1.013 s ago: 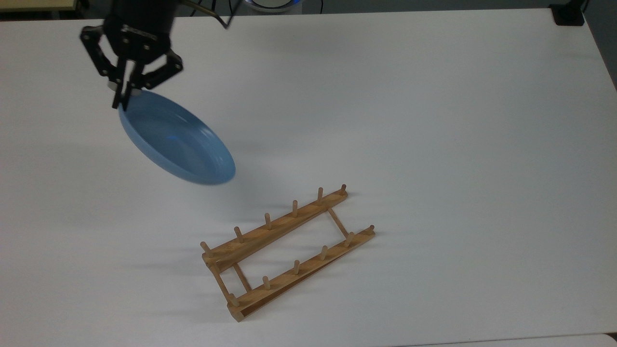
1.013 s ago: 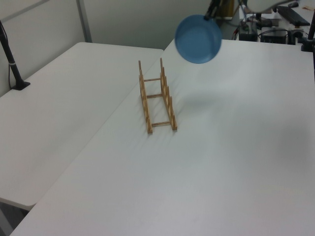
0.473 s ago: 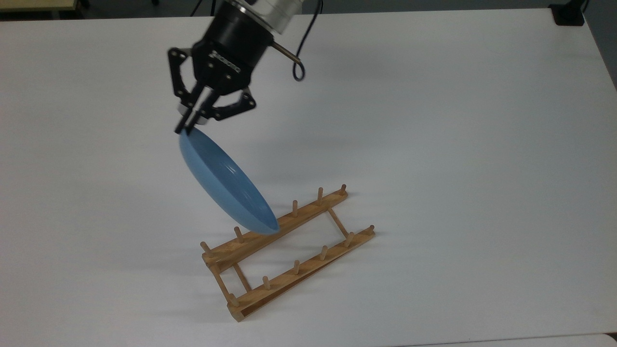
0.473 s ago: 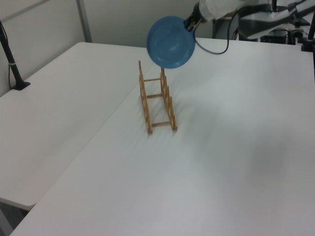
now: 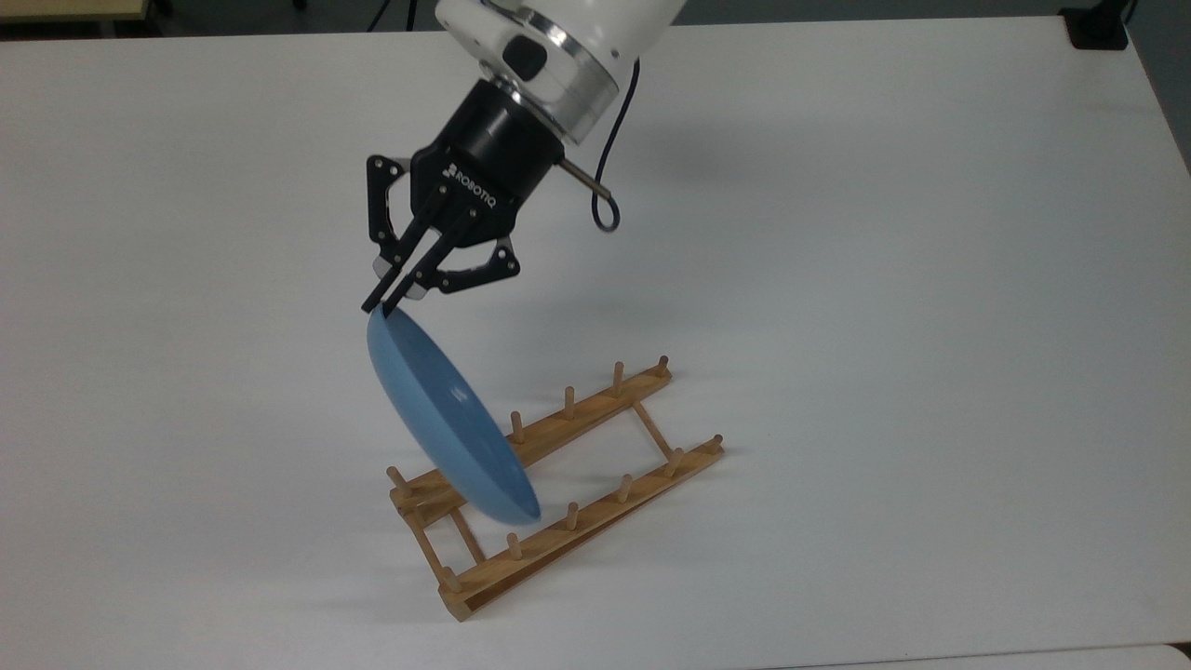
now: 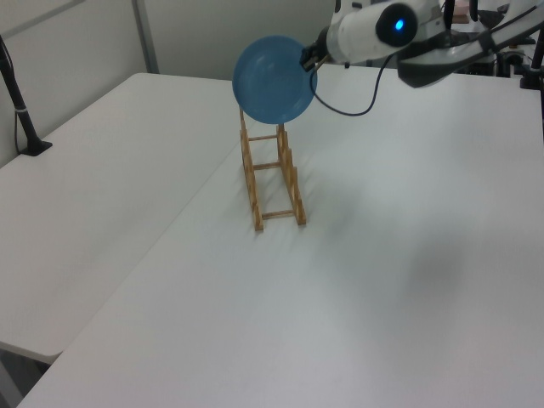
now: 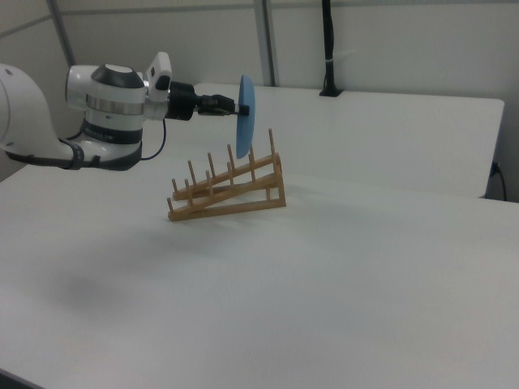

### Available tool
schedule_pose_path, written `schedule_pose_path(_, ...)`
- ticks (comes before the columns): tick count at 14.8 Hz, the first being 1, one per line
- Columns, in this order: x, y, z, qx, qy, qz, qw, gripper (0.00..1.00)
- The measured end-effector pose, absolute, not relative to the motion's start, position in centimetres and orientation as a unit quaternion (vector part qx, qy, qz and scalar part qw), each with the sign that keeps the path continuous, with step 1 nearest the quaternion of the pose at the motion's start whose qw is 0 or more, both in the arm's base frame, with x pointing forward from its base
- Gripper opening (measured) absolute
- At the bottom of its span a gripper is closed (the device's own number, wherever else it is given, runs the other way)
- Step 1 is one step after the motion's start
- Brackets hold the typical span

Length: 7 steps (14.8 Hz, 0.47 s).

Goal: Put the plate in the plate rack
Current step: 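Carry the upright plate over the rack and lower it between pegs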

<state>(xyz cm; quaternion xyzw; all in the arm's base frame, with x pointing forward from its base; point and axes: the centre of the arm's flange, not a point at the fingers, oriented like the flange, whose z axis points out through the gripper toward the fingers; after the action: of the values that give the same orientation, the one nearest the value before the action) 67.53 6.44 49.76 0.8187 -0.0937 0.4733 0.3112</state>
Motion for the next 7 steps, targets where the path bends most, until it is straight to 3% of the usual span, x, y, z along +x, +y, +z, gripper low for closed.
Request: schedule_pose_path(7,68.8,8.9,47.1,0.806,-0.105,0.495,0.306,0.05)
